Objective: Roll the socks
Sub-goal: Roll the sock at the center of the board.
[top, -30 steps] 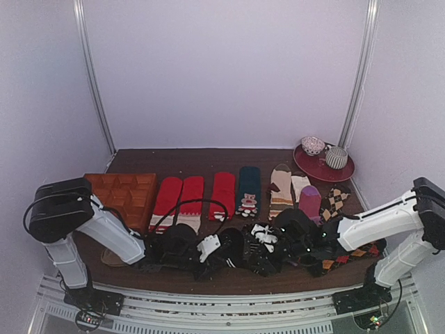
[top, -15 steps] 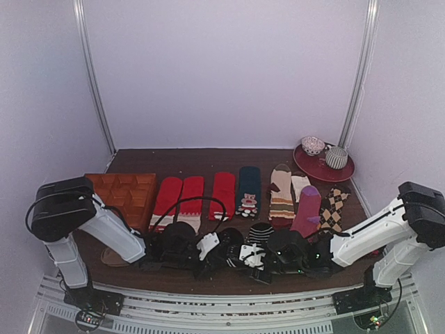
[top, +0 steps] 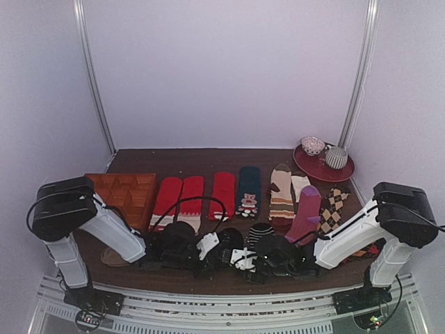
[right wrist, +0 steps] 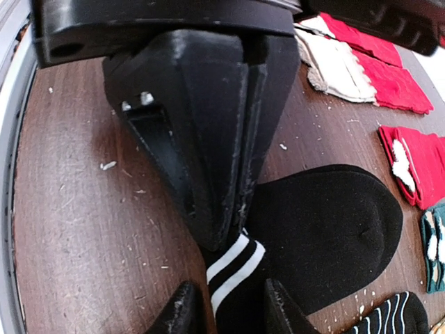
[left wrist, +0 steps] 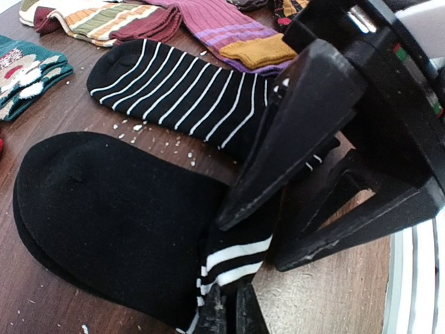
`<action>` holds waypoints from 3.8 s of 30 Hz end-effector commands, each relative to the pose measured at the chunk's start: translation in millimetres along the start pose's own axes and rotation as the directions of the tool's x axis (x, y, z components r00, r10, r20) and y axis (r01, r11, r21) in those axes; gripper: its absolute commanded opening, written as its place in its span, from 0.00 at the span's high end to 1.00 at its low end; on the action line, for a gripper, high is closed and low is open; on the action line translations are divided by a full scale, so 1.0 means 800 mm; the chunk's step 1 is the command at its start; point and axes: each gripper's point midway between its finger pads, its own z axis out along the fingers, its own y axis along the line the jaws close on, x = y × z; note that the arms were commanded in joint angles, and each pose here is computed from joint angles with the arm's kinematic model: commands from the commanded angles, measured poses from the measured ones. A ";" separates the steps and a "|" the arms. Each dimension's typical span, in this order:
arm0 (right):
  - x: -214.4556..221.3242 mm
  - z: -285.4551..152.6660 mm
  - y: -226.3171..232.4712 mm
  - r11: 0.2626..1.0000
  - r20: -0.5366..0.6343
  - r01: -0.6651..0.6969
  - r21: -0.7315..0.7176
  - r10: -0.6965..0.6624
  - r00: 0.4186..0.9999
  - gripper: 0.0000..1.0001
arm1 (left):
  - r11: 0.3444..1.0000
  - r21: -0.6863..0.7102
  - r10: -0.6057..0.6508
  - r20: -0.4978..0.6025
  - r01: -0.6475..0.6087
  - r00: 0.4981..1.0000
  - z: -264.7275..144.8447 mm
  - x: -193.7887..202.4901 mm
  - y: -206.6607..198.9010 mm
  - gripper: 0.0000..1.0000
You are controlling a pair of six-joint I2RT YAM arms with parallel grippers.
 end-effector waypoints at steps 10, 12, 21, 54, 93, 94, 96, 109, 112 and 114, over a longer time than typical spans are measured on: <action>0.049 0.011 0.008 0.978 -0.204 -0.204 -0.045 0.191 0.960 0.95 | 0.997 -0.073 -0.038 -0.271 0.019 0.962 -0.020 0.106 0.012 0.76; 0.054 0.008 0.015 0.958 -0.228 -0.273 -0.084 0.248 0.942 0.95 | 0.993 -0.115 -0.005 -0.214 -0.021 0.977 -0.030 0.082 0.020 0.72; 0.075 0.005 0.053 0.772 -0.447 -0.586 -0.246 0.446 0.775 0.94 | 0.943 -0.209 0.284 0.101 -0.259 0.953 -0.095 -0.044 0.007 0.65; 0.118 -0.017 0.072 0.541 -0.662 -0.802 -0.251 0.509 0.550 0.92 | 0.901 -0.002 0.432 0.093 -0.433 0.897 -0.016 -0.014 -0.024 0.63; -0.030 -0.088 -0.025 0.979 0.144 -0.194 -0.069 0.202 0.969 0.60 | 0.993 0.113 -0.014 -0.169 0.034 0.986 -0.008 0.109 -0.019 1.00; -0.028 -0.084 -0.016 0.981 0.133 -0.179 -0.078 0.188 0.973 0.60 | 0.993 0.112 -0.017 -0.170 0.037 0.985 -0.007 0.110 -0.019 1.00; -0.023 -0.075 -0.002 0.987 0.102 -0.141 -0.074 0.148 0.984 0.62 | 0.993 0.114 -0.021 -0.173 0.041 0.985 -0.007 0.111 -0.018 1.00; -0.024 -0.036 0.017 0.998 0.068 -0.051 -0.045 0.054 0.996 0.64 | 0.992 0.112 -0.031 -0.190 0.053 0.981 -0.010 0.120 -0.017 1.00; -0.023 -0.029 0.013 0.999 0.066 -0.046 -0.019 0.047 0.997 0.64 | 0.992 0.113 -0.033 -0.193 0.056 0.981 -0.009 0.122 -0.017 1.00; -0.020 -0.024 0.012 0.999 0.055 -0.040 -0.013 0.040 0.998 0.64 | 0.992 0.114 -0.034 -0.196 0.057 0.980 -0.009 0.123 -0.018 1.00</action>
